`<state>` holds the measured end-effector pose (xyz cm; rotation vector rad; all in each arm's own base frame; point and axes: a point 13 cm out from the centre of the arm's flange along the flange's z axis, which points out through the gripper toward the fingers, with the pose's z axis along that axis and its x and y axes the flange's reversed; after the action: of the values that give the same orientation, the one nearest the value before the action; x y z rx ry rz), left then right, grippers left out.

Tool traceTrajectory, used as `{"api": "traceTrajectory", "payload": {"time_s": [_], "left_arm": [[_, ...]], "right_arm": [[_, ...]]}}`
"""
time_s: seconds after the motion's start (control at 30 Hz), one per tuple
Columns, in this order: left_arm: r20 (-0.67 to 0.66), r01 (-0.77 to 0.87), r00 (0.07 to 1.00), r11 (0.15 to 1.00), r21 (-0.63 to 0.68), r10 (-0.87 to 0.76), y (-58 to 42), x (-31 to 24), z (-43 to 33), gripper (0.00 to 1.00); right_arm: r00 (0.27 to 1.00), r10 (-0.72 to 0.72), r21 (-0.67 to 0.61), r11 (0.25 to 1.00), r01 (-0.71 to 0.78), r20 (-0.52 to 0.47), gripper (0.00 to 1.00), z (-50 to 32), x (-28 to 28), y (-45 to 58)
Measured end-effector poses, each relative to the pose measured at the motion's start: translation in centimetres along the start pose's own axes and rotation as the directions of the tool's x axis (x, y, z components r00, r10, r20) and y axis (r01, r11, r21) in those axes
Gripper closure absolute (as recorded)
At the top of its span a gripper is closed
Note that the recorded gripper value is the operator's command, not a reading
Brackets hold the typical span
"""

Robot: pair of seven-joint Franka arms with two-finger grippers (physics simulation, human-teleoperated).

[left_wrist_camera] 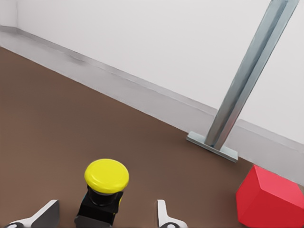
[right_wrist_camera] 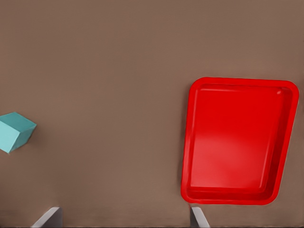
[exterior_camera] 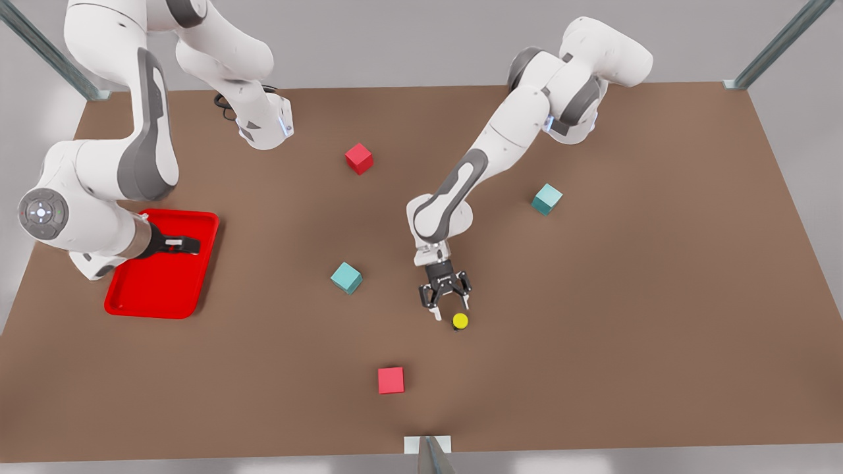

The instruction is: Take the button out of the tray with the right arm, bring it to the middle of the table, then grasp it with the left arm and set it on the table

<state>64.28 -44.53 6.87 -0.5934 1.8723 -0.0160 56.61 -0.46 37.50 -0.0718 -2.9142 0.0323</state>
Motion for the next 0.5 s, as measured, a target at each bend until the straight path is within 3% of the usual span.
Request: {"api": "traceTrajectory", "payload": {"time_s": [0.17, 0.27, 0.4, 0.5], "left_arm": [[-0.018, 0.049, 0.999, 0.999, -0.018, -0.049, -0.7, -4.0, -2.6, 0.01], [-0.071, 0.191, 0.978, 0.978, -0.088, -0.197, -2.8, -9.8, -6.5, 0.01], [-0.160, 0.423, 0.849, 0.828, -0.368, -0.504, -0.2, -20.2, -5.0, 0.01], [-0.239, 0.448, 0.710, 0.686, -0.573, -0.663, 5.6, -27.1, -0.9, 0.01]], "right_arm": [[1.000, 0.029, -0.007, 1.000, -0.029, 0.001, 0.00, 2.6, -0.4, -2.3], [1.000, 0.018, -0.008, 1.000, -0.018, 0.013, 0.00, 3.2, -1.2, -2.0], [1.000, 0.011, -0.009, 1.000, -0.011, 0.024, 0.00, 3.5, -1.8, -1.8], [1.000, 0.004, -0.009, 1.000, -0.003, 0.028, 0.00, 3.7, -2.1, -1.6]]}}
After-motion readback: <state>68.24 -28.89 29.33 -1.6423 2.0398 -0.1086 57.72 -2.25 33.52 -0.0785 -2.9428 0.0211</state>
